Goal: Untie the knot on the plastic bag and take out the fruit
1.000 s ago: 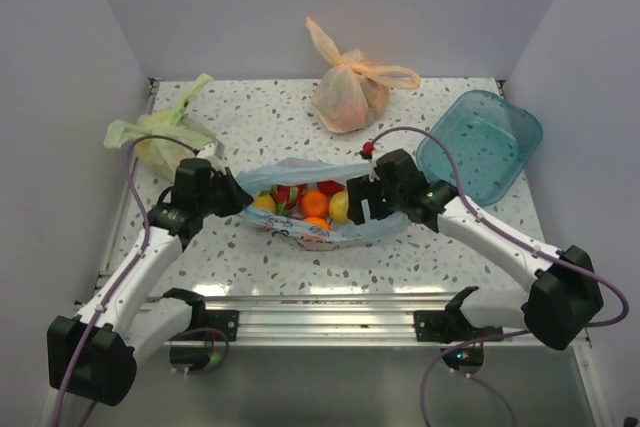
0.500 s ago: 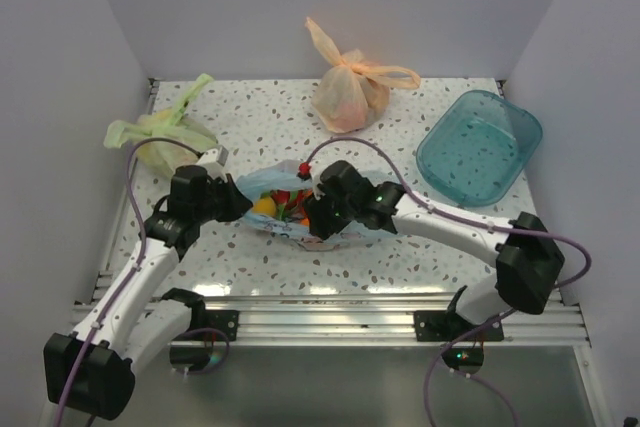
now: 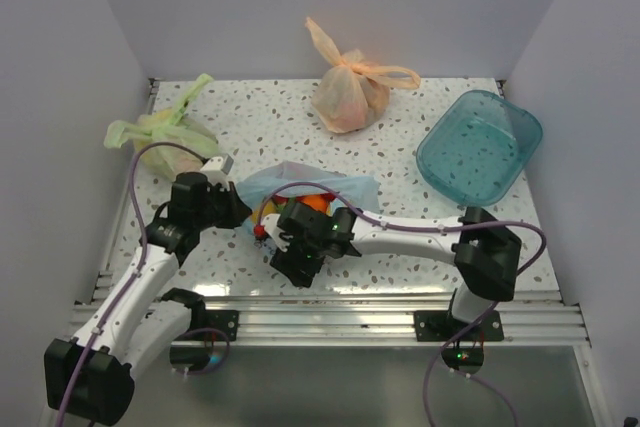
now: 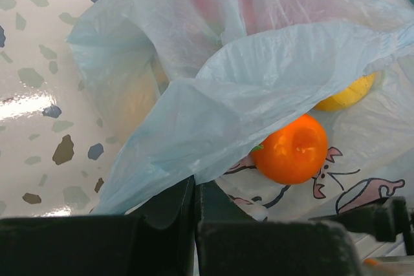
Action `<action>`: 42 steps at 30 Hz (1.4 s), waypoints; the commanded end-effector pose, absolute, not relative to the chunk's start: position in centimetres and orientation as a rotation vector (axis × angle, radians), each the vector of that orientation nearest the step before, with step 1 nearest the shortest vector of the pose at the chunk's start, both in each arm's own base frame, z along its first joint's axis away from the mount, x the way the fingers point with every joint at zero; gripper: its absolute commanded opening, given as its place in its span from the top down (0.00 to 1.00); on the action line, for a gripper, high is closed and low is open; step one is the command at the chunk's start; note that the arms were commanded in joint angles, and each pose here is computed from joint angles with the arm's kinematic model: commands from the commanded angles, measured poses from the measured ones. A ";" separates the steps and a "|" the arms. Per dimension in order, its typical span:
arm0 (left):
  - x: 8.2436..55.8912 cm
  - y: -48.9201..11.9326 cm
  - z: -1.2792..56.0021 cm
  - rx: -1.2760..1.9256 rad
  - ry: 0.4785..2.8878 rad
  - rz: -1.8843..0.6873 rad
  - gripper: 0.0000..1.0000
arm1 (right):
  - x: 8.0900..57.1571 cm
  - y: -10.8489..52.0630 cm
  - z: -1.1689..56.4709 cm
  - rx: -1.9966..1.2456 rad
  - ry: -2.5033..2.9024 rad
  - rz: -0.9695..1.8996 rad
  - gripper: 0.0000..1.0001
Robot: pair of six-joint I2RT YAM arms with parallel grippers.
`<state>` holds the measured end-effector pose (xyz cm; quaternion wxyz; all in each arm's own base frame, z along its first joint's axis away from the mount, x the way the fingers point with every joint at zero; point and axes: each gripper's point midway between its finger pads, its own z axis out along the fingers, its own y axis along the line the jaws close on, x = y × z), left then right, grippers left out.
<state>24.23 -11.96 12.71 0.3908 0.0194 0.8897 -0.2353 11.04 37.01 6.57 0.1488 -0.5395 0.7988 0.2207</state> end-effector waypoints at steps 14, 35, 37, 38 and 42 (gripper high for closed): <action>24.7 -12.4 14.3 0.128 2.152 -0.624 1.00 | 22.3 34.7 10.7 -0.777 2.315 0.328 0.14; 24.7 -12.5 14.6 0.132 2.137 -0.631 1.00 | 22.4 35.0 7.3 -0.540 2.448 0.646 0.01; 24.7 -12.5 14.7 0.132 2.135 -0.631 1.00 | 22.7 34.9 8.7 -0.496 2.424 0.690 0.01; 24.7 -12.5 14.7 0.133 2.134 -0.631 1.00 | 23.0 34.6 8.9 -0.474 2.421 0.691 0.01; 24.6 -12.5 14.6 0.133 2.139 -0.634 1.00 | 23.9 33.6 10.2 -0.403 2.400 0.696 0.01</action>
